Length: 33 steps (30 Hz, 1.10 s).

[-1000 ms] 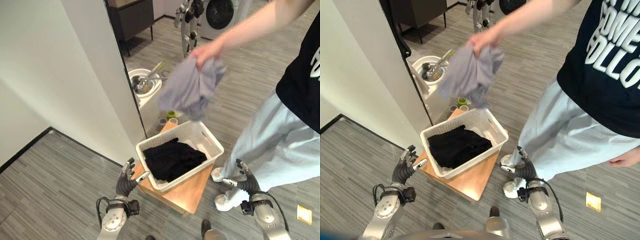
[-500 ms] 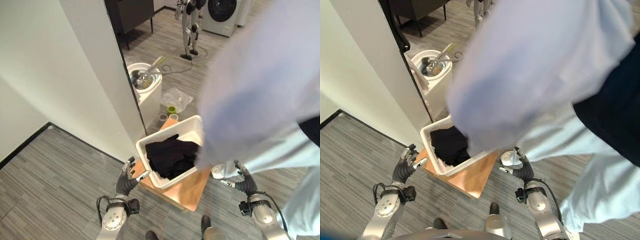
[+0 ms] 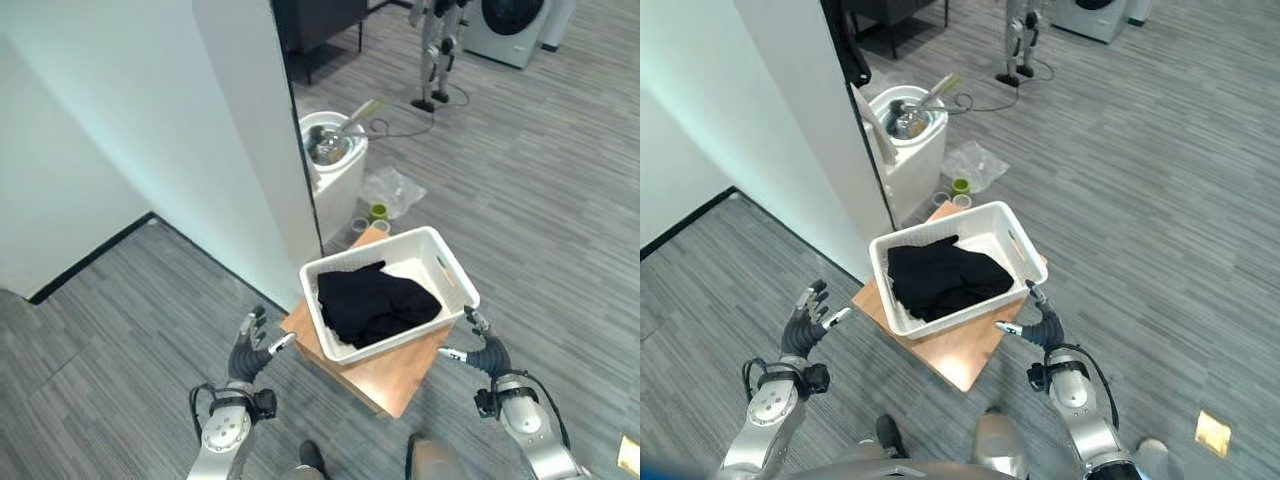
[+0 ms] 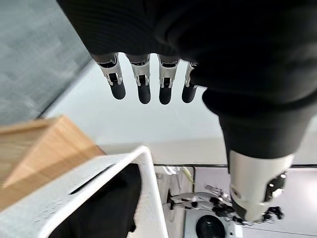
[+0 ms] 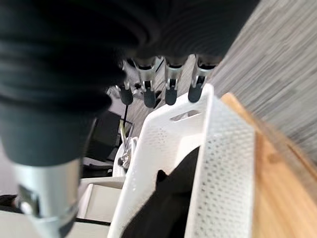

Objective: Pick up bed clothes into laundry basket.

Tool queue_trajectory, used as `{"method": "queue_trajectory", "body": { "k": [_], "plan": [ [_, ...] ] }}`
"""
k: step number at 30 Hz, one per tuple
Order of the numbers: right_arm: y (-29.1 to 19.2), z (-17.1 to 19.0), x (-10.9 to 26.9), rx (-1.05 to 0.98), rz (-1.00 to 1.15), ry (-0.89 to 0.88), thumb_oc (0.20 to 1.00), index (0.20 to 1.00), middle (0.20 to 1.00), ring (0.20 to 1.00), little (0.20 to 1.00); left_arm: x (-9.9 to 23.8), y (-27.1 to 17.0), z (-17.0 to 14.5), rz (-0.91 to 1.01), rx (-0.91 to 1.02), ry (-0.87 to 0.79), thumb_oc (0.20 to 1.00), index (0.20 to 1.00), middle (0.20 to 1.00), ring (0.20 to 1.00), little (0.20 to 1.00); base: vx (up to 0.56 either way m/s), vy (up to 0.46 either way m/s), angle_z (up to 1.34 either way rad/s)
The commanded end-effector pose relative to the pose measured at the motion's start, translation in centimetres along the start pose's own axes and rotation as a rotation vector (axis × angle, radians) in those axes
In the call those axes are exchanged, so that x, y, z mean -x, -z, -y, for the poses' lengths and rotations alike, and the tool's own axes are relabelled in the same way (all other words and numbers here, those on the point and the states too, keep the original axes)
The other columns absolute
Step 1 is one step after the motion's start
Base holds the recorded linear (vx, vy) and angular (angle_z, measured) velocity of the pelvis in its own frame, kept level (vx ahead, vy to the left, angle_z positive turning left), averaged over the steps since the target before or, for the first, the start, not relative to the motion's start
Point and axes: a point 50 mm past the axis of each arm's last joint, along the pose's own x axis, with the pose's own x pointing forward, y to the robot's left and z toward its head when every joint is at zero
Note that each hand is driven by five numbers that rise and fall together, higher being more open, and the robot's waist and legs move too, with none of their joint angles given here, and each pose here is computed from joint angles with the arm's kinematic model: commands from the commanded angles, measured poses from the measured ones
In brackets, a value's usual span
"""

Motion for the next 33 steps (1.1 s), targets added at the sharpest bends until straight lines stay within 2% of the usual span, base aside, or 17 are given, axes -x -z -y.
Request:
{"method": "queue_trajectory", "body": {
  "k": [1,12,21,28,33],
  "plan": [
    [-1.7,0.3,-0.6,0.001,0.092,0.014,1.000,1.000,1.000,1.000,1.000,-0.7,-1.9,-0.6,0.102,0.011,-0.014,1.000,1.000,1.000,1.000,1.000,-0.09,-0.140,0.01],
    [-4.3,0.8,-2.1,0.072,0.209,-0.027,1.000,1.000,1.000,1.000,1.000,-0.9,-2.2,-1.2,0.115,0.056,-0.063,1.000,1.000,1.000,1.000,1.000,-0.17,-0.111,0.31],
    [-4.7,1.9,-2.5,0.111,0.226,-0.007,1.000,1.000,1.000,1.000,1.000,-1.1,-2.4,-1.3,0.120,0.085,-0.076,1.000,1.000,1.000,1.000,1.000,-0.17,0.001,0.74],
    [-3.9,2.5,-2.6,0.138,0.181,0.013,1.000,1.000,1.000,1.000,1.000,-0.9,-1.8,-2.2,0.084,0.087,-0.118,1.000,1.000,1.000,1.000,1.000,-0.07,0.175,0.97],
    [-4.1,2.8,-2.6,0.196,0.191,0.015,1.000,1.000,1.000,1.000,1.000,-0.8,-1.3,-2.6,0.052,0.033,-0.086,1.000,1.000,1.000,1.000,1.000,-0.07,0.251,1.22]
  ]
}}
